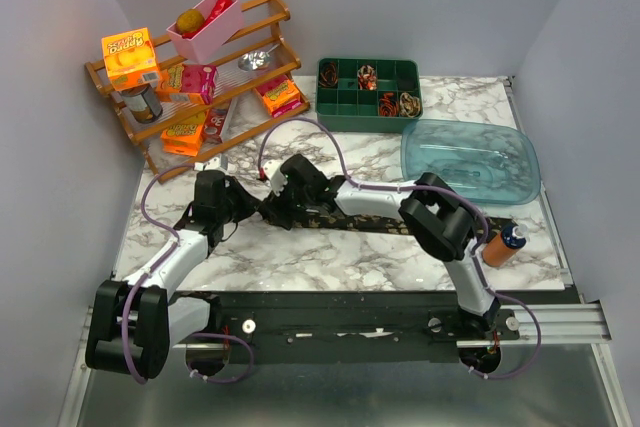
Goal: Roll the ties
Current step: Roll the tie at the center of the board.
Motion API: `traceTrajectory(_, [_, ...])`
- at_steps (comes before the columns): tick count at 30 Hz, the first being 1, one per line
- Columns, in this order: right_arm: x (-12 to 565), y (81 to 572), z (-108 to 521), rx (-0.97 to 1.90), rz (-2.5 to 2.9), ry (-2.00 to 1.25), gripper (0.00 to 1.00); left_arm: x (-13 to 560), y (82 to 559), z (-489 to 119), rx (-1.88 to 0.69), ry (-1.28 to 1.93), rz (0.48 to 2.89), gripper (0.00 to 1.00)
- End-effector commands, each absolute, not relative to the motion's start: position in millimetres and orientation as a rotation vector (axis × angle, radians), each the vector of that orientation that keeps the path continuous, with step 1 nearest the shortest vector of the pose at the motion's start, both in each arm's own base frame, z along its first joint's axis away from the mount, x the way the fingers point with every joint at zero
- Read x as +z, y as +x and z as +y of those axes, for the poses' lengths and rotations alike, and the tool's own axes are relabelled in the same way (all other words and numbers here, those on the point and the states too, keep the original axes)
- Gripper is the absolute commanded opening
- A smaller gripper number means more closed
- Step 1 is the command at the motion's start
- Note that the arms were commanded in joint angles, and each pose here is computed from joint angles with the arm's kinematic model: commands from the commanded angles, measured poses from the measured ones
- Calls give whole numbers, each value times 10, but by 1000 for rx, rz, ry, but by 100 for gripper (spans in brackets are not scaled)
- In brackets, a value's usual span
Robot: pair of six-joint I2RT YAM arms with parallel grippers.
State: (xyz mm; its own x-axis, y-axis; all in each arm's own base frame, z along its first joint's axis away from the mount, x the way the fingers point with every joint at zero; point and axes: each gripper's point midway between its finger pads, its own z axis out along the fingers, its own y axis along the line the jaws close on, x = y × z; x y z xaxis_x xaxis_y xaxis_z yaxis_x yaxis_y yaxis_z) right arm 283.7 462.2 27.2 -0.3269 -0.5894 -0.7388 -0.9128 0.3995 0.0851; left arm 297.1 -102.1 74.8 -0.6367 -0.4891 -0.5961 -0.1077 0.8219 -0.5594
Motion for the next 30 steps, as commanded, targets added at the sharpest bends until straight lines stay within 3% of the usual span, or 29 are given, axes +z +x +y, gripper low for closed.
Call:
traceTrajectory(1, [-167,2683,4499,580,2105,-1373,64,883,3044,-1060,-641,-412,2166,12])
traceTrajectory(8, [-343,2628,4410,465,2116,-1416,59,853,3042,-1099,-671,-420,2169,12])
traceTrajectory(10, [-334,2617,4409,467,2117,-1414,52,851,3045,-1100,-672,-421,2168,12])
traceTrajectory(13, [-314,2637,4423,463,2113,-1406,50,858,3047,-1106,-677,-420,2165,13])
traceTrajectory(21, [-268,2616,4467,494,2106,-1412,35,861,3037,-1094,-667,-412,2165,26])
traceTrajectory(30, [-182,2586,4537,542,2103,-1415,28,823,3009,-1084,-663,-415,2167,23])
